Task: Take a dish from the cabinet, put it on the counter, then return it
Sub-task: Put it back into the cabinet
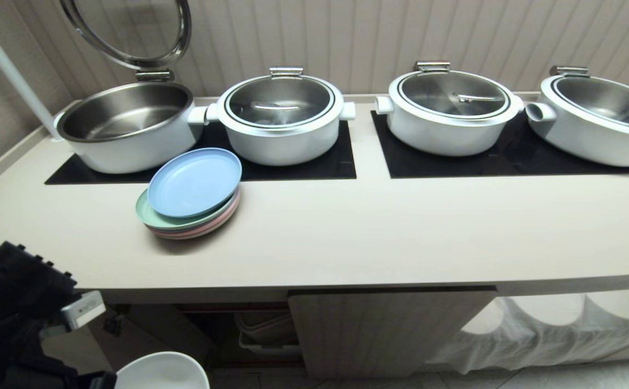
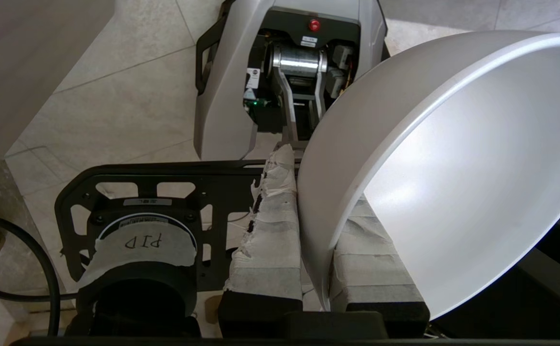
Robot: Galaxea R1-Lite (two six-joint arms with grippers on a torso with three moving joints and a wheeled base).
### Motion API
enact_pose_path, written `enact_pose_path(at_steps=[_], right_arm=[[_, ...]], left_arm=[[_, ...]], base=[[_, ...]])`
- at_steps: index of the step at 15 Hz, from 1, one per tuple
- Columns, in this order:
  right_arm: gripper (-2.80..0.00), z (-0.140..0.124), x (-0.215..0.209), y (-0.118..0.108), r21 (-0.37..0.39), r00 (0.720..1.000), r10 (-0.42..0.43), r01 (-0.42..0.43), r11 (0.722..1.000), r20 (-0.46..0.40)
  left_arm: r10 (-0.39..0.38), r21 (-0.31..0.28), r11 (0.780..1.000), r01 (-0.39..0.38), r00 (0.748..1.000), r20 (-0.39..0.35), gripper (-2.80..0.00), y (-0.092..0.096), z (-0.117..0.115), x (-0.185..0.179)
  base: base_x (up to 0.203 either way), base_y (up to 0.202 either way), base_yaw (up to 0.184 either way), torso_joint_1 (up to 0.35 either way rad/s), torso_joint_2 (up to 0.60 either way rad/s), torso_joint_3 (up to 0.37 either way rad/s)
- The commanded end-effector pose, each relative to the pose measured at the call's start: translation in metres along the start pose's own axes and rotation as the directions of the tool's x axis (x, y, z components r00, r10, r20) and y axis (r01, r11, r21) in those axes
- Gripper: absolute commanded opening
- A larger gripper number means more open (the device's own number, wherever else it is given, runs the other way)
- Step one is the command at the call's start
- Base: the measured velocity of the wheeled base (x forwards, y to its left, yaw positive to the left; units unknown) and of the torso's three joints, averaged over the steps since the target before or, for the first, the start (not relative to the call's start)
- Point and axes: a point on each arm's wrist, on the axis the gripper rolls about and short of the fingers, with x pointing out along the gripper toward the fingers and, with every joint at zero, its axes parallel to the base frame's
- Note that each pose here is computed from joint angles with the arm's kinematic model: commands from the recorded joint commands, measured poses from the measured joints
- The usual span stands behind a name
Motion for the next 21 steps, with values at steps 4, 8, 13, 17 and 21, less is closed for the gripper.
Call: enact_pose_path(at_steps=[4, 8, 13, 17, 21], right_arm=[[-2.80, 0.0000, 0.0001, 0.0000, 0.001, 1.000, -0.001, 0.001, 1.000, -0.001], [-2.80, 0.0000, 0.0001, 0.0000, 0.001, 1.000, -0.001, 0.001, 1.000, -0.001], [-2.80, 0.0000, 0.0001, 0.0000, 0.001, 1.000, 0.000, 0.000, 1.000, -0.001], [-2.80, 0.0000, 0.0001, 0.0000, 0.001, 1.000, -0.001, 0.001, 1.000, -0.001], [-2.80, 0.0000, 0.0001, 0.0000, 0.001, 1.000, 0.000, 0.000, 1.000, -0.001]], left_arm=[[0.005, -0.005, 1.000, -0.005, 1.000, -0.008, -2.80, 0.0001, 0.0001, 0.0008], [0.005, -0.005, 1.000, -0.005, 1.000, -0.008, -2.80, 0.0001, 0.0001, 0.0008], [-0.003, -0.005, 1.000, 0.003, 1.000, -0.011, -2.80, -0.0004, 0.0001, 0.0005], [-0.020, -0.004, 1.000, 0.020, 1.000, -0.010, -2.80, -0.0005, -0.0005, -0.0014], [-0.021, -0.002, 1.000, 0.021, 1.000, -0.014, -2.80, -0.0006, -0.0007, -0.0008]], base=[[0.000, 0.000, 0.000, -0.124, 0.26, 0.134], [0.000, 0.000, 0.000, -0.141, 0.31, 0.157], [0.000, 0.000, 0.000, -0.147, 0.31, 0.157], [0.000, 0.000, 0.000, -0.150, 0.32, 0.171], [0.000, 0.000, 0.000, -0.160, 0.34, 0.180]])
